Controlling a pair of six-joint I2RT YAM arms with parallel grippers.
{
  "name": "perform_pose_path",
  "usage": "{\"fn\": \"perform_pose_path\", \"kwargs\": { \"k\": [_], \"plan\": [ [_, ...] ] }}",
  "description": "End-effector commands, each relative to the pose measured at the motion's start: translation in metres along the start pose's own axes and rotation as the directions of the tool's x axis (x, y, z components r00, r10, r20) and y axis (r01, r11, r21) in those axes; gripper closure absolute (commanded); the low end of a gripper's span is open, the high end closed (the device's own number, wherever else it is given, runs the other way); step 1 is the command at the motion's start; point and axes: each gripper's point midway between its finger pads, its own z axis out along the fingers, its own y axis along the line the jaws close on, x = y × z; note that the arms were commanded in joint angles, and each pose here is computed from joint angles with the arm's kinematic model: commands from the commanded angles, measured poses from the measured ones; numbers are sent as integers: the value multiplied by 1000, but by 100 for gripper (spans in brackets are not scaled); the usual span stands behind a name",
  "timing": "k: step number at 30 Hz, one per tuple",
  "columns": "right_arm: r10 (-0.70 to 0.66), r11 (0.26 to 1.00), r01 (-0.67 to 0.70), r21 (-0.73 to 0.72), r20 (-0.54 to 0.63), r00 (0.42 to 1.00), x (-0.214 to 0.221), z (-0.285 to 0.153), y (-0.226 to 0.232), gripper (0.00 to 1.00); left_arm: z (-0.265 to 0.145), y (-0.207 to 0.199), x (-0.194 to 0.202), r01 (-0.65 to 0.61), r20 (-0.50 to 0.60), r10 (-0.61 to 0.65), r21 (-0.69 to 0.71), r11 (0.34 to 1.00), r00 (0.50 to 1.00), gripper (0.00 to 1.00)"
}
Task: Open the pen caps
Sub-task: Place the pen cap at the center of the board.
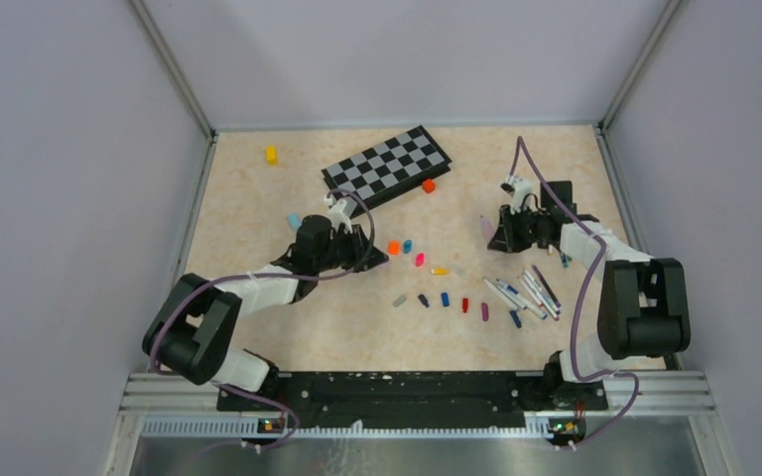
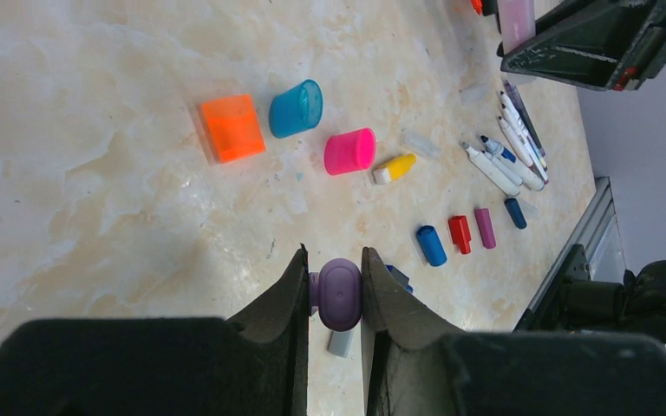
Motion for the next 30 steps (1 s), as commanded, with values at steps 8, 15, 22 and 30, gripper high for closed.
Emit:
{"fn": "perform_pose_path", "kwargs": {
  "k": [8,15,22,30],
  "plan": [
    [4,1000,-4,-12,56,998,-21,-7,-3,92,19,6,-18,2,4,-2,-44,999,1000,100],
    [7,1000,-6,-19,61,998,-22,-8,-2,92,16,5,-18,-4,10,4,-44,999,1000,100],
    [-30,996,36,-86,70,997,-25,-15,9,90,-4,-14,-33,-85,95,85,0,996,992,100],
    [-152,964,174,-201,124,981,-23,-56,22,94,-33,-36,-39,-193,176,180,59,979,968,100]
  ]
}}
